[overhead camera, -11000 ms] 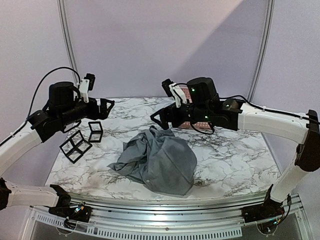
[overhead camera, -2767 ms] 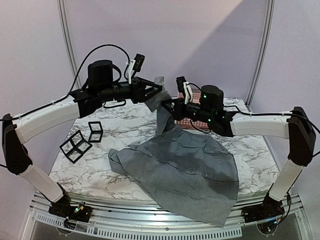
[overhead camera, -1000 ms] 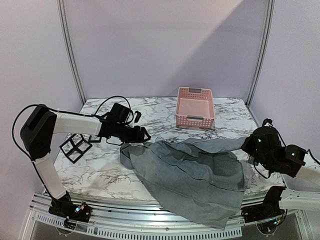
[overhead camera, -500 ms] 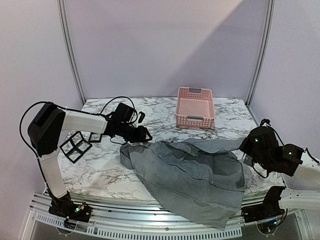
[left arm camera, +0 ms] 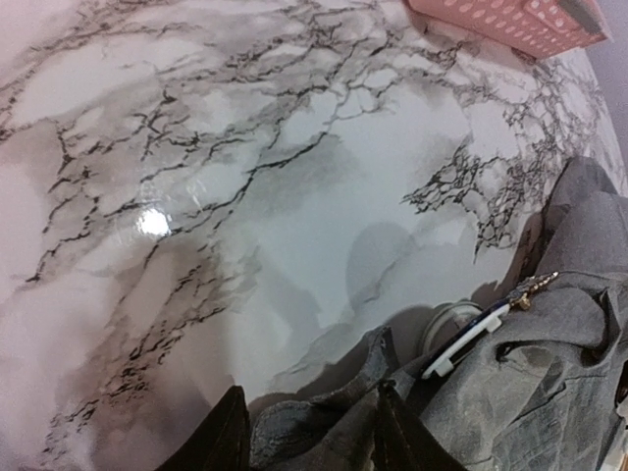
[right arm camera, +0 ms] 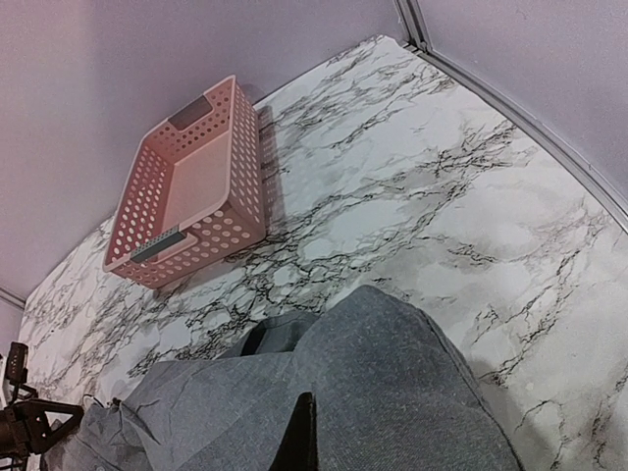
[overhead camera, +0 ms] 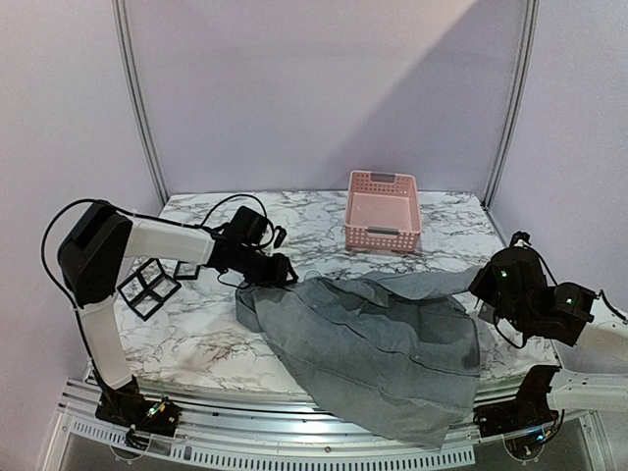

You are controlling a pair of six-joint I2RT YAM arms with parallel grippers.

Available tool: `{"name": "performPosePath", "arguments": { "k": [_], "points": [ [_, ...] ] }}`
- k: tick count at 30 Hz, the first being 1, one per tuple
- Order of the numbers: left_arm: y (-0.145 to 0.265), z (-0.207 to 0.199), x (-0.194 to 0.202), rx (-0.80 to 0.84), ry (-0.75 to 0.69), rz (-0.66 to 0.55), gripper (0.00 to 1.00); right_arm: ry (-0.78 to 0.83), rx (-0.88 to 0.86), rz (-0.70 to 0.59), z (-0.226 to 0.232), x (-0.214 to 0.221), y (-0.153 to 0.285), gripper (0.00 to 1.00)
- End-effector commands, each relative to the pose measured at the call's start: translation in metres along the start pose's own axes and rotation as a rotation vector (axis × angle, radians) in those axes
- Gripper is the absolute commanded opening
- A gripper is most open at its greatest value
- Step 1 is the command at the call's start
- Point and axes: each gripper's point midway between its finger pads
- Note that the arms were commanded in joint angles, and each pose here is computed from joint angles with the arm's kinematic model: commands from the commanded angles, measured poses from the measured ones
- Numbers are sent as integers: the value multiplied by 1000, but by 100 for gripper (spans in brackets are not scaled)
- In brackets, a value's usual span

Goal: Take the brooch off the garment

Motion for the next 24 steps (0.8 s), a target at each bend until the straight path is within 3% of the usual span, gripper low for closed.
{"name": "performPosePath", "arguments": {
  "k": [1,6,10,17,24],
  "points": [
    [-3,2,11,-32,-8,25,45,16,11,-2,-3,4,-3,0],
    [2,9,9,-75,-10,1,55,15,7,1,-2,6,-4,0],
    [5,5,8,-67,-13,-4,56,17,5,5,-2,8,-4,0],
    [3,-11,11,7,2,9,36,21,5,5,-2,9,-5,0],
    [12,-24,5,58,13,-13,0,11,-33,-29,9,0,-6,0]
  ]
}}
Point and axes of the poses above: each gripper's point midway between its finger pads, its own y axis back along the fingers, its own z axis along the line the jaws close on, x = y × z, and after that the axes turned 9 degrees about y, right-handed
